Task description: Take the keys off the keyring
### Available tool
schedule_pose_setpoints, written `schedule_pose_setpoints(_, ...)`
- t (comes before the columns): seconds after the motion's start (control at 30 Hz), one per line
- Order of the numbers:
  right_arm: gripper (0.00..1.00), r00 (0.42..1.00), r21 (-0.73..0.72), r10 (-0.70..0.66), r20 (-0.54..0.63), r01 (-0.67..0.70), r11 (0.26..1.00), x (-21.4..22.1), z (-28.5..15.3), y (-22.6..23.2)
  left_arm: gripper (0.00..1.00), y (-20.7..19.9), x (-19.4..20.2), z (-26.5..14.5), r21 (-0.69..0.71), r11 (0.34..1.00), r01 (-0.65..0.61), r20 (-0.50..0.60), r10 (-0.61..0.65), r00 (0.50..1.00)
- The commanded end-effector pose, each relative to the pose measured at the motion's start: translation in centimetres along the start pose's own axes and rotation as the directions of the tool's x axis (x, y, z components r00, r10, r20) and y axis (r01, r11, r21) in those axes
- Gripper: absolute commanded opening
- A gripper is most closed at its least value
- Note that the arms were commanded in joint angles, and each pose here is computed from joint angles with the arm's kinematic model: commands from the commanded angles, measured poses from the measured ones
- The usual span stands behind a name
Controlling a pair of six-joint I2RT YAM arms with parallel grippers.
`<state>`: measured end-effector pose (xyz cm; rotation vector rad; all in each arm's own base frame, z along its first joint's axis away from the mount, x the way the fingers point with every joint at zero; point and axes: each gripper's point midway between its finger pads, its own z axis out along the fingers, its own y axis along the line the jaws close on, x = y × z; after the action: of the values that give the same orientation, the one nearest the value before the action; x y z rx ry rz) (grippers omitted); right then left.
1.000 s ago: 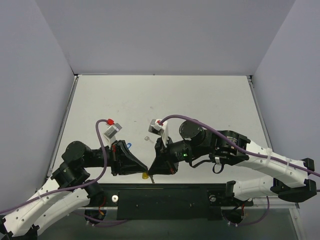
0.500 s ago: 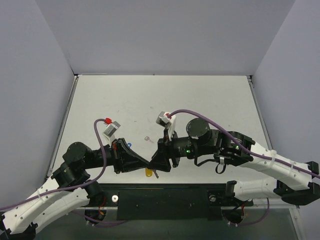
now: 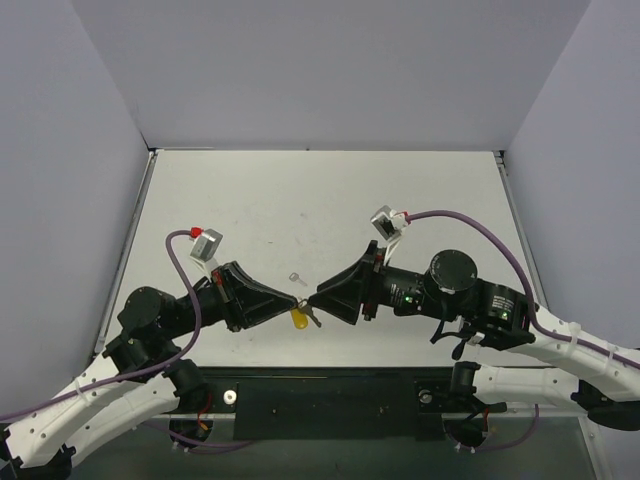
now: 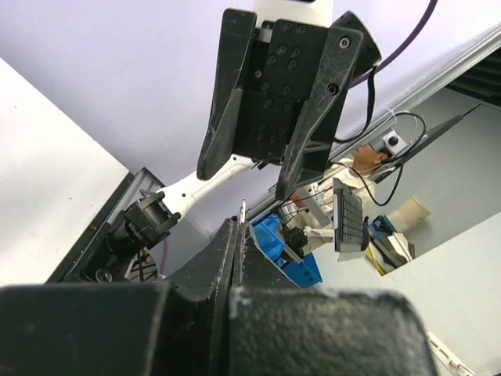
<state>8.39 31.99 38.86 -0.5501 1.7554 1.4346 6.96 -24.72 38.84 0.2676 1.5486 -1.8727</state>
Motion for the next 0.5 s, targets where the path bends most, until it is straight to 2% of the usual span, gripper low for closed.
schedule_pose_setpoints(0.0,0.42,0.991,-0.062,0.043,0.13,-0.035,0.997,-2.7,0.3,1.4,0.0,-2.6,-2.2,0.4,0.078,0.997,-0.017,0.086,0.011,0.996)
schedule_pose_setpoints(0.17,0.4,0.991,-0.072,0.048,0.126,-0.04,0.997,-2.6,0.6,1.5,0.0,-3.2,-3.0,0.4,0.1,0.995,-0.011,0.123,-0.002,0.992)
schedule_pose_setpoints(0.47,0.27,0.994,-0.095,0.052,0.096,-0.043,0.995,-1.9,1.3,2.1,0.0,-2.8,-3.1,0.6,0.087,0.996,-0.006,0.134,-0.006,0.991)
